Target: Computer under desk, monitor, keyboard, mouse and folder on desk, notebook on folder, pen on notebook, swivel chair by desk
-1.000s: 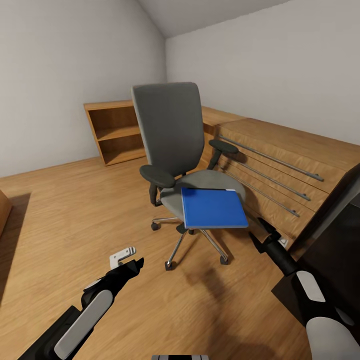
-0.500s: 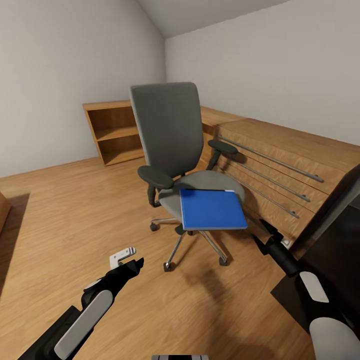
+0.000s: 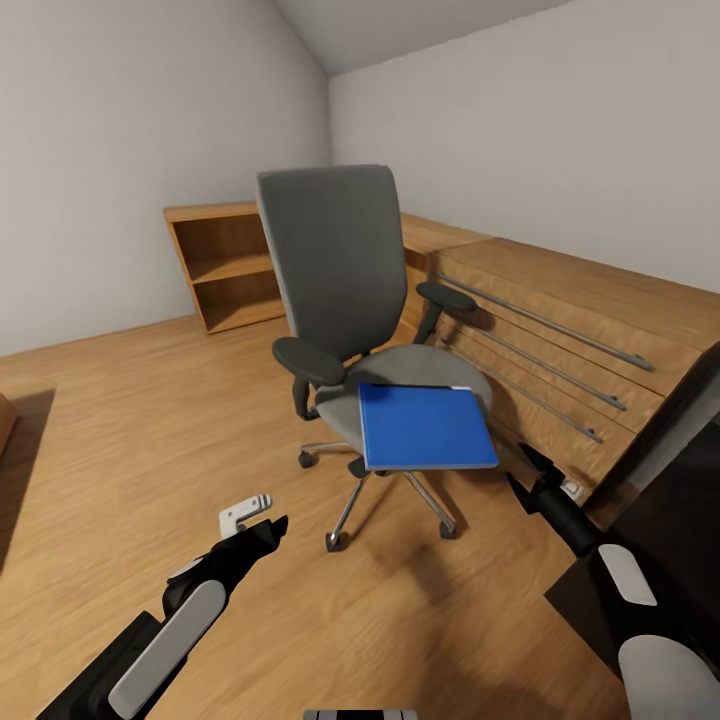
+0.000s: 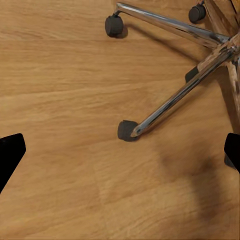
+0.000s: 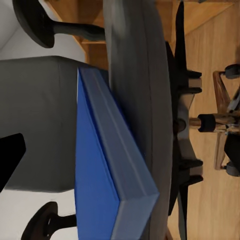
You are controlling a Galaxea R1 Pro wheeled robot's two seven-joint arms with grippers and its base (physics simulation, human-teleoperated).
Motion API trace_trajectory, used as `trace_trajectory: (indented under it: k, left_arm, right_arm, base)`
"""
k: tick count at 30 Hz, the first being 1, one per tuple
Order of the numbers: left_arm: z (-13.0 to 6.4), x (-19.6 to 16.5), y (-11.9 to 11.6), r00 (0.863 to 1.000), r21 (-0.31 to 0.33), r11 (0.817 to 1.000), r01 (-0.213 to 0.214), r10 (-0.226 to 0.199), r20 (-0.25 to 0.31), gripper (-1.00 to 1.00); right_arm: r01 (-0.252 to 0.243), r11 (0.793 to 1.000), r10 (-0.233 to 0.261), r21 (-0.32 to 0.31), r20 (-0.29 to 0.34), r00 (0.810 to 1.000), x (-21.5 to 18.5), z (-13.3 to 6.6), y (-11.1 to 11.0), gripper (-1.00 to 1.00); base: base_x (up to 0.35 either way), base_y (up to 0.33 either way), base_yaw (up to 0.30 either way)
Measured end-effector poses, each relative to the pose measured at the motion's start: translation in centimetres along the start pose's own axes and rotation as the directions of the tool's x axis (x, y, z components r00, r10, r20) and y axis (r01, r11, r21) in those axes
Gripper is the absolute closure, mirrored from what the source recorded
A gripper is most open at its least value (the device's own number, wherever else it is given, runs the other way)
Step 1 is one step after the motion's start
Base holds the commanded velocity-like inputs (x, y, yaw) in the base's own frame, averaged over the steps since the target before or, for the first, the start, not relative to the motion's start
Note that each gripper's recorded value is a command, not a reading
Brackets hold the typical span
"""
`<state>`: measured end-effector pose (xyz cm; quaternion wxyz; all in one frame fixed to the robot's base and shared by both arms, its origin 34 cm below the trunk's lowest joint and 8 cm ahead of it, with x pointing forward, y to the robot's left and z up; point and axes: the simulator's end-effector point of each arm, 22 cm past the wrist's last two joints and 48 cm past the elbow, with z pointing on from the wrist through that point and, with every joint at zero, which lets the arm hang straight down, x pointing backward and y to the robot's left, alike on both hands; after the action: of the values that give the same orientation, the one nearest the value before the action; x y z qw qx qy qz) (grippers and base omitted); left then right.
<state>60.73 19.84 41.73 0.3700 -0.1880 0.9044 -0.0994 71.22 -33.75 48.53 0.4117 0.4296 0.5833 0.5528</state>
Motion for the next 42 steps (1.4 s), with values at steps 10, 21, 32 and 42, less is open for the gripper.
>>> trace_trajectory:
  k: [10,21,32,42]
  left_arm:
    - [0.0,-0.1,0.1,1.000,0.001,1.000,-0.001,0.001,0.002,-1.00]
    - [0.0,-0.1,0.1,1.000,0.000,1.000,-0.001,0.001,0.001,-1.00]
    - [0.0,-0.1,0.1,1.000,-0.001,1.000,-0.001,0.001,0.002,-1.00]
    - [0.0,-0.1,0.1,1.000,-0.001,1.000,-0.001,0.001,0.001,-1.00]
  right_arm:
    - [-0.016,0.998,0.016,0.055,0.012,1.000,0.4,-0.2,-2.3,-1.00]
    - [-0.024,0.997,0.023,0.067,0.008,1.000,0.9,-0.1,-2.8,-1.00]
    - [-0.009,0.997,0.010,0.079,-0.015,1.000,1.6,0.1,-3.0,-1.00]
    - [0.011,0.996,-0.006,0.088,-0.053,0.999,3.0,0.5,-3.2,-1.00]
  base:
    - [0.023,0.000,0.000]
    - [0.000,0.000,0.000]
    - [0.000,0.000,0.000]
    - [0.000,0.000,0.000]
